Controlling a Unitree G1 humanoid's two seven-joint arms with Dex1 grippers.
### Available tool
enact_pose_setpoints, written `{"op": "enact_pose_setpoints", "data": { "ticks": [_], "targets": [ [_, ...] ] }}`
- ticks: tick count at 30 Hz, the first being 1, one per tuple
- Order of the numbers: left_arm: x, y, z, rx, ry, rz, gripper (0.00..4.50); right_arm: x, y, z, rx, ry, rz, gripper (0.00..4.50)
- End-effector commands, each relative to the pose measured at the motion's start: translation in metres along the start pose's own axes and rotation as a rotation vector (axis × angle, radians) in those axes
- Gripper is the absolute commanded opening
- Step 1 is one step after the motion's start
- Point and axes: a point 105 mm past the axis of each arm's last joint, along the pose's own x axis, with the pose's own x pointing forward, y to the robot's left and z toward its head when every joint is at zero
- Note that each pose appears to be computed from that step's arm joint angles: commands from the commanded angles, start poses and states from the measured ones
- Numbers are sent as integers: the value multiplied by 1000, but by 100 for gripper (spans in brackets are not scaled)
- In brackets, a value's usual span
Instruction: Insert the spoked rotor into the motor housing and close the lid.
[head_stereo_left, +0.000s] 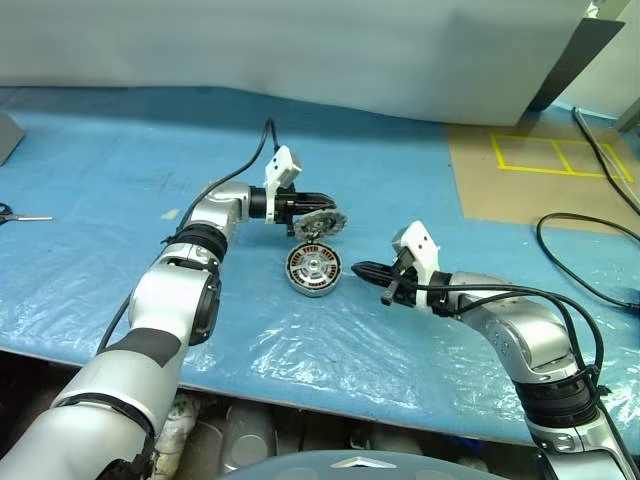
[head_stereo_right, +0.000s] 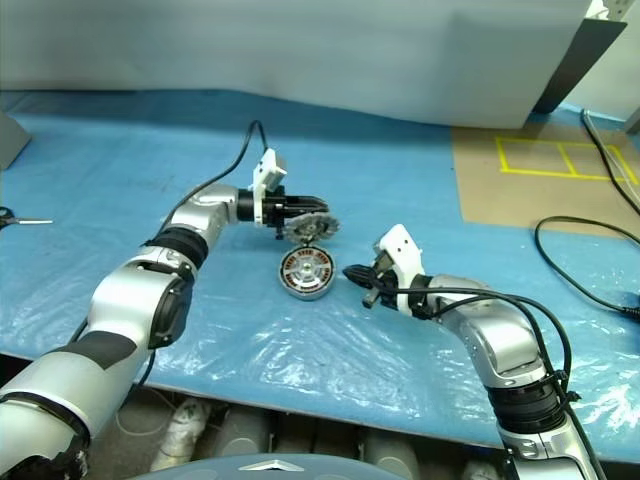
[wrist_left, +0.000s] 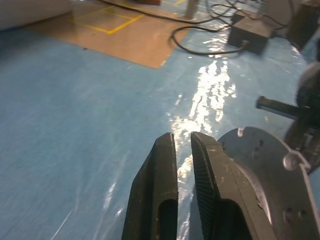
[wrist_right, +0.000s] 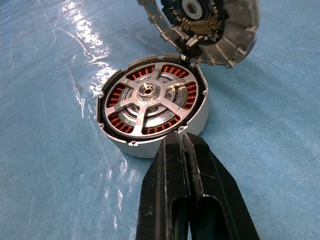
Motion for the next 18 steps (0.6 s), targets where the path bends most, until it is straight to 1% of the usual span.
{"op": "enact_pose_setpoints", "data": {
  "ticks": [1, 4, 8, 11, 14, 18],
  "targets": [
    [-2, -9, 14, 94, 0, -104, 54, -2, 2, 8, -23, -30, 5, 0],
    [-5, -20, 3, 125, 50, -182, 54, -1, 2, 9, -25, -31, 4, 0],
    [-7, -36, -25, 166, 144, -247, 54, 0, 2, 9, -29, -33, 6, 0],
    [-8, -42, -37, 160, 166, -266, 54, 1, 4, 9, -27, -32, 12, 0],
    [-7, -47, -45, 157, 177, -277, 54, 0, 3, 8, -40, -23, 15, 0],
    [-6, -50, -48, 170, 174, -287, 54, -2, 1, 7, -75, -1, 17, 0]
  ]
}}
